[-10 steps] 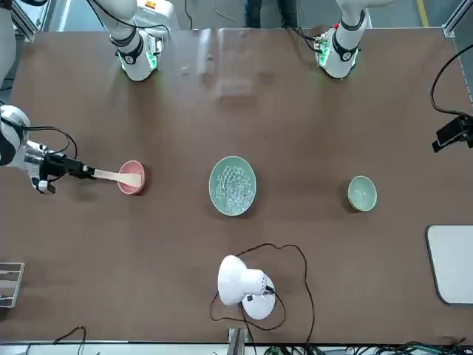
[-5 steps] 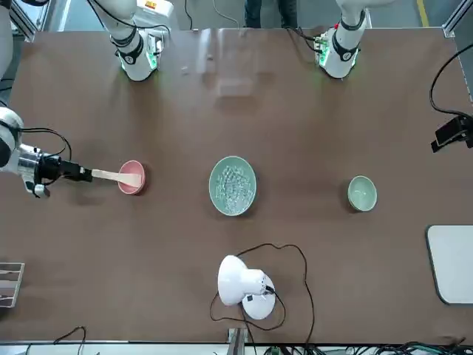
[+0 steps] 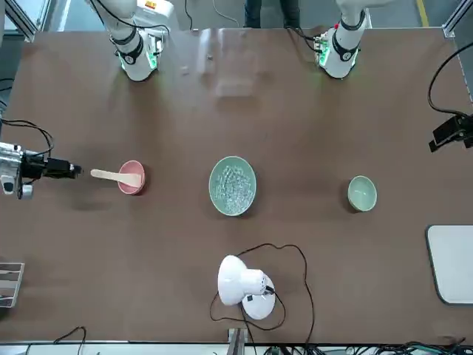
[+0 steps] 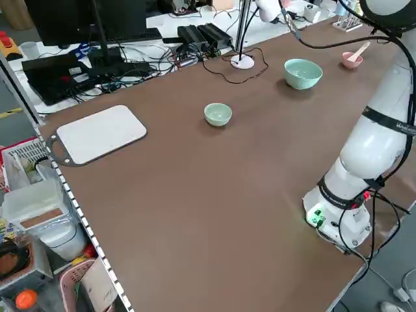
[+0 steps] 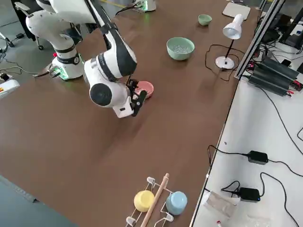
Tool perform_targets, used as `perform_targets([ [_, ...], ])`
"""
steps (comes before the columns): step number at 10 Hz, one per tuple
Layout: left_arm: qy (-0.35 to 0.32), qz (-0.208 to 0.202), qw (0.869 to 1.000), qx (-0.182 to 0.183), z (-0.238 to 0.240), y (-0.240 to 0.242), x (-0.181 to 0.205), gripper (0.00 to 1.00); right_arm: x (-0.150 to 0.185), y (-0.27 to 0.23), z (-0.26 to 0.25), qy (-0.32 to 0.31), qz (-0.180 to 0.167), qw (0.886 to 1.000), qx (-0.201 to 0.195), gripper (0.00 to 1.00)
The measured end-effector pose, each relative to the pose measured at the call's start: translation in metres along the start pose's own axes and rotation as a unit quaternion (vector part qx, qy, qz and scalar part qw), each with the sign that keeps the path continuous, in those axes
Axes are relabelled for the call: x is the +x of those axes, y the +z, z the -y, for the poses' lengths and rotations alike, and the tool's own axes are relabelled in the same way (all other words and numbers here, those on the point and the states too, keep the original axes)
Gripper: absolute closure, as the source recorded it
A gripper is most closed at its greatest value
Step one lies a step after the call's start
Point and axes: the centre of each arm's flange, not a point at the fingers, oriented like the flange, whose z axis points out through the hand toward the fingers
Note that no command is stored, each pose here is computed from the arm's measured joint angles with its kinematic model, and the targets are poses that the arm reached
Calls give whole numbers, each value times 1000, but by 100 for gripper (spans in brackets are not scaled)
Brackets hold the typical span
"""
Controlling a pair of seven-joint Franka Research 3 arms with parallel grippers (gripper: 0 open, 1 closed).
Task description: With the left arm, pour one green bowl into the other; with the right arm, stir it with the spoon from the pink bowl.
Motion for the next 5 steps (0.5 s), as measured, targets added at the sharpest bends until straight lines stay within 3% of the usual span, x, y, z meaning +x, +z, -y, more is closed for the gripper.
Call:
perform_targets([
  [5,-1,-1,1000,0,2,-1,0,0,2,-72,123,-11,-30,988,-150,0],
])
